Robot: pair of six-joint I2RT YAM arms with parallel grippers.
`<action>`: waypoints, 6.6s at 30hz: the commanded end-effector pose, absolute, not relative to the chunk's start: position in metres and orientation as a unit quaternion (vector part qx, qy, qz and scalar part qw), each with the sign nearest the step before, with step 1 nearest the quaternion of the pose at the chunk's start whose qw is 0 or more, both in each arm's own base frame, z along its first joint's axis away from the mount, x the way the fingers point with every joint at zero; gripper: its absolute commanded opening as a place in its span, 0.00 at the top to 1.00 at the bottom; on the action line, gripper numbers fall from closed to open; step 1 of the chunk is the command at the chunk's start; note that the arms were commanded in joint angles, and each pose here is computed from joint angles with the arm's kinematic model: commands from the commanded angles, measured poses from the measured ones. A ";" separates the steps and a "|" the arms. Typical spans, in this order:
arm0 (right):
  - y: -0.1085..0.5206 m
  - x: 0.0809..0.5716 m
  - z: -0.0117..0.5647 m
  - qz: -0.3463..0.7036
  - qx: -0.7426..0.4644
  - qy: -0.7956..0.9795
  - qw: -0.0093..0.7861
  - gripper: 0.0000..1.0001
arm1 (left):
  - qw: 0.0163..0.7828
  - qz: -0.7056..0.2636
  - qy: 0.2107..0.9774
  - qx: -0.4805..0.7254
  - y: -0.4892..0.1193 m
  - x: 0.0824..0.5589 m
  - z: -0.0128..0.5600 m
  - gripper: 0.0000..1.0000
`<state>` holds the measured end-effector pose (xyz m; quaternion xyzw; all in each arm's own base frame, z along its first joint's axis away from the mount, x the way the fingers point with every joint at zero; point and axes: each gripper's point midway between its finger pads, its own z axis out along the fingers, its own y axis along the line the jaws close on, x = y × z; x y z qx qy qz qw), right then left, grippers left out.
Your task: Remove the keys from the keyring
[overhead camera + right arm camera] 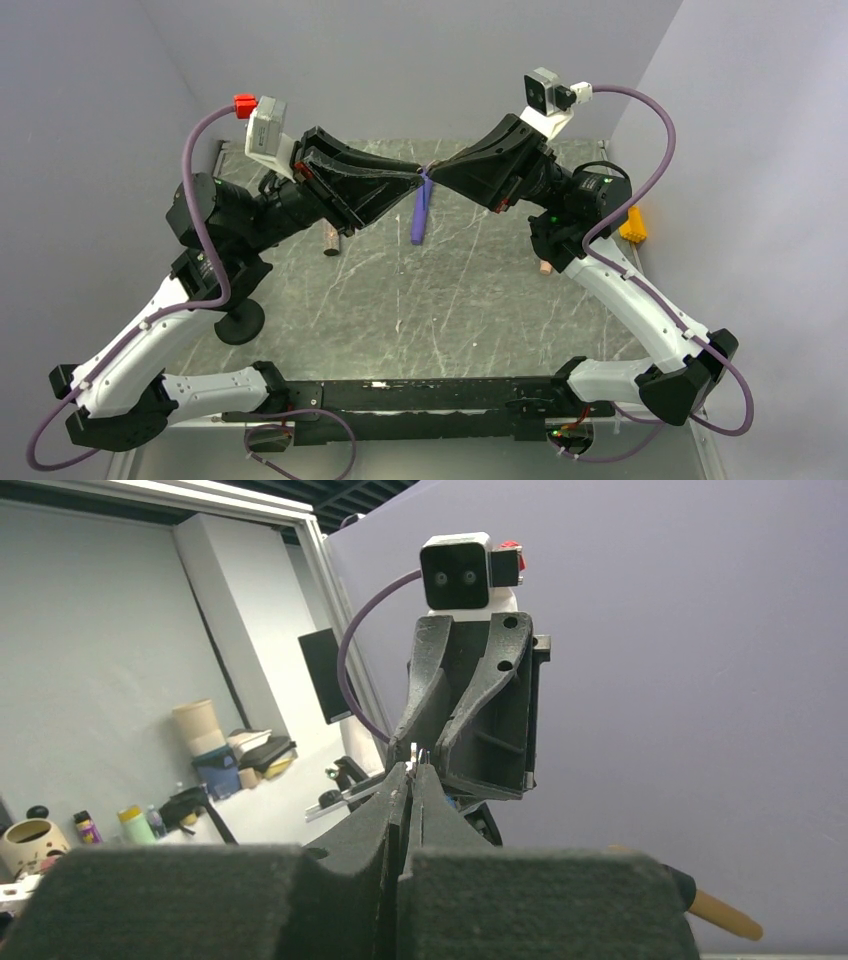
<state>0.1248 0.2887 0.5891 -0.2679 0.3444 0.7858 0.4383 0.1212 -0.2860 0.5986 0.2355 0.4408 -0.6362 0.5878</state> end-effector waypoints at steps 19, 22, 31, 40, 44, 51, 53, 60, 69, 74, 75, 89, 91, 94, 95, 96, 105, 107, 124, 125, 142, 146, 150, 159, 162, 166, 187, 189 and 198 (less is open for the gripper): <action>0.277 0.109 0.601 0.780 -0.285 0.322 0.454 1.00 | 0.575 -0.641 0.433 0.267 -0.290 0.111 0.604 1.00; 0.278 0.109 0.600 0.778 -0.286 0.327 0.454 1.00 | 0.568 -0.629 0.450 0.282 -0.292 0.110 0.600 1.00; 0.285 0.117 0.584 0.761 -0.289 0.364 0.453 1.00 | 0.547 -0.577 0.497 0.349 -0.291 0.105 0.575 1.00; 0.292 0.123 0.544 0.737 -0.291 0.426 0.437 1.00 | 0.552 -0.535 0.523 0.368 -0.280 0.106 0.563 1.00; 0.293 0.125 0.526 0.722 -0.292 0.453 0.434 1.00 | 0.549 -0.523 0.534 0.374 -0.277 0.107 0.556 1.00; 0.294 0.126 0.500 0.692 -0.307 0.493 0.428 1.00 | 0.543 -0.516 0.539 0.385 -0.276 0.106 0.551 1.00; 0.293 0.126 0.497 0.685 -0.313 0.499 0.428 1.00 | 0.537 -0.517 0.542 0.388 -0.279 0.105 0.548 1.00; 0.294 0.126 0.488 0.673 -0.324 0.510 0.426 1.00 | 0.530 -0.516 0.547 0.391 -0.283 0.108 0.542 1.00; 0.293 0.135 0.450 0.601 -0.366 0.573 0.419 1.00 | 0.471 -0.491 0.588 0.437 -0.288 0.105 0.505 1.00; 0.290 0.141 0.418 0.570 -0.365 0.619 0.399 1.00 | 0.419 -0.475 0.645 0.428 -0.291 0.118 0.461 1.00; 0.290 0.143 0.412 0.565 -0.360 0.628 0.397 1.00 | 0.404 -0.473 0.662 0.418 -0.291 0.122 0.450 1.00; 0.284 0.167 0.309 0.487 -0.296 0.759 0.315 1.00 | 0.229 -0.423 0.837 0.259 -0.280 0.182 0.306 1.00; 0.286 0.168 0.305 0.494 -0.290 0.758 0.311 1.00 | 0.222 -0.402 0.856 0.237 -0.277 0.190 0.286 1.00; 0.287 0.170 0.300 0.490 -0.284 0.766 0.302 1.00 | 0.217 -0.379 0.875 0.209 -0.272 0.201 0.258 1.00; 0.287 0.171 0.299 0.487 -0.283 0.770 0.300 1.00 | 0.217 -0.371 0.881 0.199 -0.270 0.205 0.249 1.00; 0.287 0.172 0.298 0.484 -0.281 0.773 0.299 1.00 | 0.214 -0.362 0.888 0.186 -0.267 0.209 0.239 1.00; 0.281 0.172 0.298 0.477 -0.264 0.779 0.310 1.00 | 0.207 -0.279 0.931 0.110 -0.241 0.242 0.176 1.00; 0.281 0.172 0.297 0.476 -0.264 0.780 0.308 1.00 | 0.199 -0.265 0.938 0.103 -0.238 0.247 0.167 1.00; 0.283 0.174 0.293 0.472 -0.268 0.784 0.301 1.00 | 0.191 -0.199 0.957 0.085 -0.218 0.272 0.141 0.98; 0.283 0.174 0.293 0.472 -0.269 0.784 0.301 1.00 | 0.192 -0.197 0.958 0.084 -0.217 0.273 0.142 0.97; 0.288 0.179 0.285 0.470 -0.273 0.790 0.285 1.00 | 0.283 -0.152 0.944 0.073 -0.186 0.287 0.214 0.01; 0.291 0.182 0.277 0.470 -0.273 0.796 0.268 1.00 | 0.312 -0.145 0.937 0.065 -0.171 0.282 0.232 0.00; 0.295 0.188 0.257 0.474 -0.265 0.811 0.217 1.00 | 0.329 -0.141 0.932 0.052 -0.150 0.272 0.232 0.01; 0.297 0.204 0.202 0.454 -0.241 0.847 0.138 1.00 | 0.359 -0.146 0.921 0.045 -0.117 0.237 0.229 0.00; 0.297 0.208 0.179 0.447 -0.229 0.857 0.113 1.00 | 0.376 -0.135 0.916 0.040 -0.106 0.229 0.233 0.01; 0.297 0.206 0.142 0.438 -0.226 0.868 0.062 1.00 | 0.388 -0.135 0.911 0.040 -0.099 0.218 0.228 0.01; 0.279 0.241 0.086 0.311 -0.221 0.923 0.045 1.00 | 0.512 -0.171 0.842 -0.006 -0.079 0.187 0.220 0.01; 0.278 0.242 0.089 0.306 -0.220 0.925 0.049 0.96 | 0.509 -0.175 0.843 -0.009 -0.080 0.186 0.217 0.01; 0.277 0.241 0.116 0.314 -0.219 0.921 0.076 0.54 | 0.507 -0.181 0.842 -0.016 -0.080 0.183 0.217 0.00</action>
